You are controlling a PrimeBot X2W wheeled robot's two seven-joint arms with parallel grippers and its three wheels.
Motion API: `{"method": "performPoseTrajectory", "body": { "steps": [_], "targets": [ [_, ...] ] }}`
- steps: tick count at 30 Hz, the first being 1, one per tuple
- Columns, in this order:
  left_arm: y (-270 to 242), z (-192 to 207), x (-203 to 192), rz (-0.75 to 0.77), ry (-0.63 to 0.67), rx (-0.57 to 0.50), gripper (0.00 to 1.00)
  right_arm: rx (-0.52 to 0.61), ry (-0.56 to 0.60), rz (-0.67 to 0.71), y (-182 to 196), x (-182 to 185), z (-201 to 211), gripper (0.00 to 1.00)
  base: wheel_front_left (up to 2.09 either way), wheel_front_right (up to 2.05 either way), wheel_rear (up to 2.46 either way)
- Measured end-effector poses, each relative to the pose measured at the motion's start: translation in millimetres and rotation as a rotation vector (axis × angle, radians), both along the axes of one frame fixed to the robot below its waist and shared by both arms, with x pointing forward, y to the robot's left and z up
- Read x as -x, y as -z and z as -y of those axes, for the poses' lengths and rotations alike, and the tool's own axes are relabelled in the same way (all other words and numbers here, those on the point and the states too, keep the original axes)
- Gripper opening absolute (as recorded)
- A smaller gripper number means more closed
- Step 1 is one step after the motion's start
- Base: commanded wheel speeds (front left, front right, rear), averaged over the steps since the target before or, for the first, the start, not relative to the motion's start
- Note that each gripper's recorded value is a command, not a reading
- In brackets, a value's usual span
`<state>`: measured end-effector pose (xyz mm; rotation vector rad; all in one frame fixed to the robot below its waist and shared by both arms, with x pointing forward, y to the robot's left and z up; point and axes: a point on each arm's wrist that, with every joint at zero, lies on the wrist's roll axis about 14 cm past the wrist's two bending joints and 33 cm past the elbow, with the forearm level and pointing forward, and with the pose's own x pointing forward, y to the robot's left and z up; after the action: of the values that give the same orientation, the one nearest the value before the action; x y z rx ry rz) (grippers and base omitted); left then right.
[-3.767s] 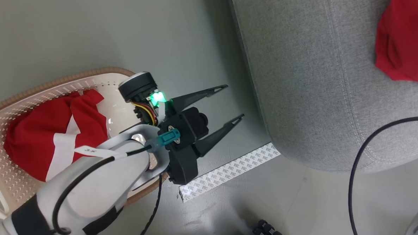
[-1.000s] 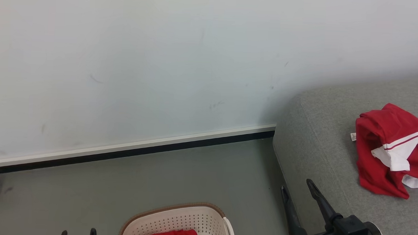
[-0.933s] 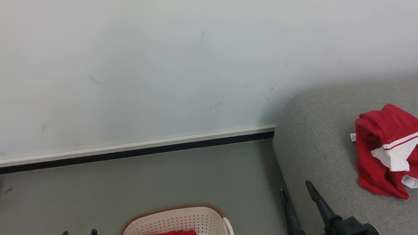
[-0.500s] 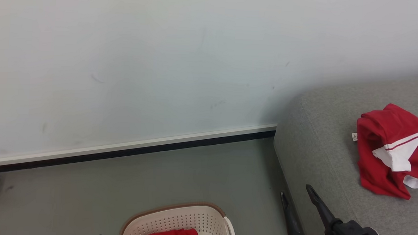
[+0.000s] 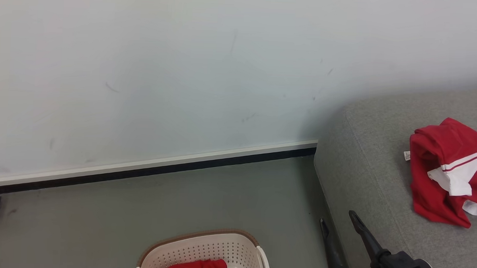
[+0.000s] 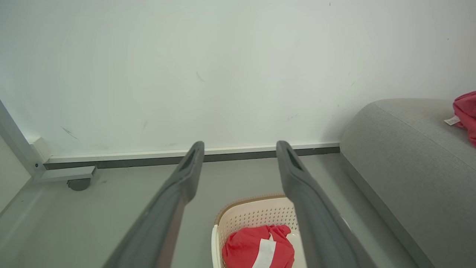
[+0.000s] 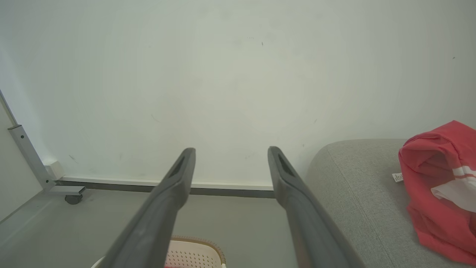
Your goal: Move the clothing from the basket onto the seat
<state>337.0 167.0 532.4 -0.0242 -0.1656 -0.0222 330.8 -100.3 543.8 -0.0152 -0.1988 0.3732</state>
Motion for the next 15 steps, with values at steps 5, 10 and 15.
{"method": "performPoseTrajectory", "body": {
  "steps": [5, 10, 15],
  "targets": [
    [1.1, -1.1, 0.1, -0.003, -0.005, -0.005, 1.00, 0.000, -0.003, -0.002, 0.7, -0.3, -0.9, 1.00, 0.00, 0.00, 0.00],
    [1.6, -1.2, 0.0, -0.005, -0.006, -0.008, 1.00, -0.001, -0.003, -0.004, 1.1, -0.8, -0.9, 1.00, 0.00, 0.00, 0.00],
    [1.9, -1.0, -0.2, -0.006, -0.008, -0.008, 1.00, -0.001, -0.002, -0.005, 1.5, -0.9, -0.6, 1.00, 0.00, 0.00, 0.00]
  ]
}}
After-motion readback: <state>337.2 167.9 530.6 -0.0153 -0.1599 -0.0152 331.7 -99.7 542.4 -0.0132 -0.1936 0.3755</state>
